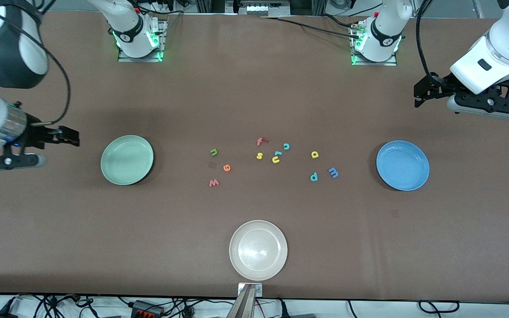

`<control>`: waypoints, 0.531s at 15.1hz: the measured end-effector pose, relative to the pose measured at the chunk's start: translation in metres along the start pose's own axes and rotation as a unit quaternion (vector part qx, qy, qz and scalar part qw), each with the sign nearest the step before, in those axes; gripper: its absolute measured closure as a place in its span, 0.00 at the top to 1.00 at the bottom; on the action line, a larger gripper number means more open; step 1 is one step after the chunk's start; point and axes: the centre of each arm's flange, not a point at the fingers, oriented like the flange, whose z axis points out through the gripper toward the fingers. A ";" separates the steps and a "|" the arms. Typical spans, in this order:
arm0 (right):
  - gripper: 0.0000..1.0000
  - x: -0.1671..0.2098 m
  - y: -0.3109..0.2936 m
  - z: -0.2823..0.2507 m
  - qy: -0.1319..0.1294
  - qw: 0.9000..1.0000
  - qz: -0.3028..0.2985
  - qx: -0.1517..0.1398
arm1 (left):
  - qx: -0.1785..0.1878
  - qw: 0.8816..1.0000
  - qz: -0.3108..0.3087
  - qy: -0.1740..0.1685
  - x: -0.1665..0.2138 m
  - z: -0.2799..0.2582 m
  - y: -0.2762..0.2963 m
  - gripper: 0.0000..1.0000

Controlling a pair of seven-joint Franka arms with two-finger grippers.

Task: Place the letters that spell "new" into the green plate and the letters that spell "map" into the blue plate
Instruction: 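Move the right gripper from rest toward the scattered foam letters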

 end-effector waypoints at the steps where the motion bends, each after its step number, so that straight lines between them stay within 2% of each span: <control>1: 1.00 0.005 -0.011 0.005 0.001 1.000 -0.009 -0.001 | 0.000 1.000 -0.004 0.000 0.000 0.000 0.000 1.00; 5: 1.00 0.023 -0.025 0.036 0.001 1.000 -0.021 -0.003 | 0.000 1.000 -0.015 0.000 0.000 0.000 0.001 1.00; 8: 1.00 0.042 -0.061 0.074 0.004 0.999 -0.047 -0.006 | 0.000 1.000 -0.020 0.000 0.000 0.000 0.002 1.00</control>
